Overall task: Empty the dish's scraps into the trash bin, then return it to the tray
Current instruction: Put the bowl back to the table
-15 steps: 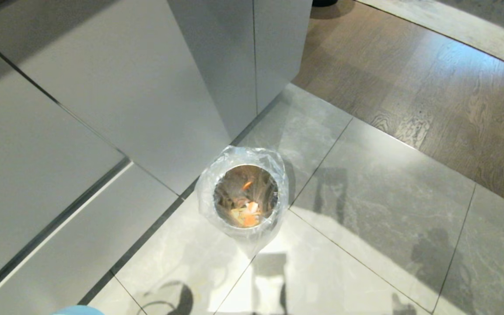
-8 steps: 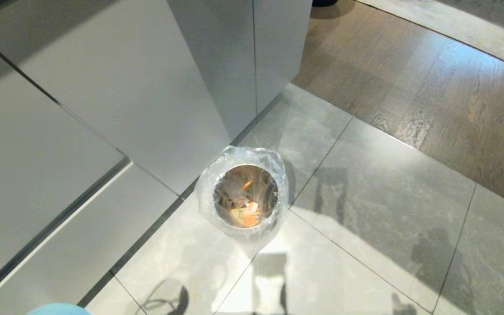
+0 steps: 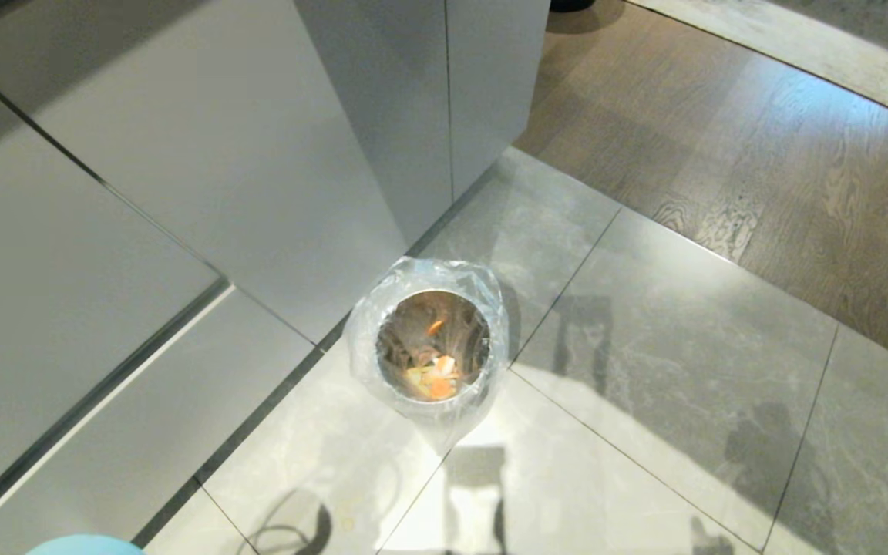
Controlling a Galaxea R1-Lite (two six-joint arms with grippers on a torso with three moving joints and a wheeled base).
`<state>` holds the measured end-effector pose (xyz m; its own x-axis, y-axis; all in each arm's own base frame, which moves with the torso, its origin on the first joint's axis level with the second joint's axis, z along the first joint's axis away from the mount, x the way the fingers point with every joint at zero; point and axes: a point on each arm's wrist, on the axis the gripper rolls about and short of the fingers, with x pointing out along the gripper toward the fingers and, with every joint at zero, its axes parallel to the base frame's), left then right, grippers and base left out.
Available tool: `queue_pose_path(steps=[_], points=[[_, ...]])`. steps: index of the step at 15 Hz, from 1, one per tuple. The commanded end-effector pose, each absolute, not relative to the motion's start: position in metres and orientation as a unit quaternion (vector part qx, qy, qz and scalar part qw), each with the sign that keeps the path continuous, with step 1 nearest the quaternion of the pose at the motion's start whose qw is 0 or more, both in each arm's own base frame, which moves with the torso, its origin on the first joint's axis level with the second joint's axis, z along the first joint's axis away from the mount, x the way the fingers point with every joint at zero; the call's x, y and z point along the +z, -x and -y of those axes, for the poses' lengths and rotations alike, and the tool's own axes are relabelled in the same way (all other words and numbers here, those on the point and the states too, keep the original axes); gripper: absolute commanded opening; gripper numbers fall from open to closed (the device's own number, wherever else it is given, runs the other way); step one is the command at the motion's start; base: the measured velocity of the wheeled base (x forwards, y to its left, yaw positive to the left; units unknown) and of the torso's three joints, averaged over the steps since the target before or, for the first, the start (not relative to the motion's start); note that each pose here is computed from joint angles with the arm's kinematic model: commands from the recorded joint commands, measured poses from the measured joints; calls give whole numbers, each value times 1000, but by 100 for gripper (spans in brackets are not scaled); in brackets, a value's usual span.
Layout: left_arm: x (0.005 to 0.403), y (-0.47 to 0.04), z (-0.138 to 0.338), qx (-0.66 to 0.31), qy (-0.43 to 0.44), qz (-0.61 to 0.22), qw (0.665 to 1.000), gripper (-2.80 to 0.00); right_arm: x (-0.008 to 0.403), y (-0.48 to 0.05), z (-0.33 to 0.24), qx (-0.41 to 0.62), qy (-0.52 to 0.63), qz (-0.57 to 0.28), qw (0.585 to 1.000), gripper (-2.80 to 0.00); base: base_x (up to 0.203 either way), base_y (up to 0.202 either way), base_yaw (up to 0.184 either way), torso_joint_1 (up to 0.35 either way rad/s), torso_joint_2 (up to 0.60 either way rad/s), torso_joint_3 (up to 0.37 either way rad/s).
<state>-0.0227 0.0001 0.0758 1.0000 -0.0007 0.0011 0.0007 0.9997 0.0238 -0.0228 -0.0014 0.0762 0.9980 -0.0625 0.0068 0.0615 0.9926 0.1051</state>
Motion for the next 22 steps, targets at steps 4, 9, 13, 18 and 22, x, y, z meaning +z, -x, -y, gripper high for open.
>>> queue_pose_path(steps=[4,9,13,18,22], points=[[76,23,0,0,-11,2,1000,-280,76,23,1,-31,-53,6,998,-280,0,0,0,0,0,0],[76,23,0,-8,-3,2,1000,-280,76,23,1,-31,-53,5,998,-280,0,0,0,0,0,0],[76,23,0,-7,-3,2,1000,-280,76,23,1,-31,-53,5,998,-280,0,0,0,0,0,0],[76,23,0,-6,-3,3,1000,-280,76,23,1,-31,-53,5,998,-280,0,0,0,0,0,0],[76,23,0,-5,-3,2,1000,-280,76,23,1,-31,-53,5,998,-280,0,0,0,0,0,0]])
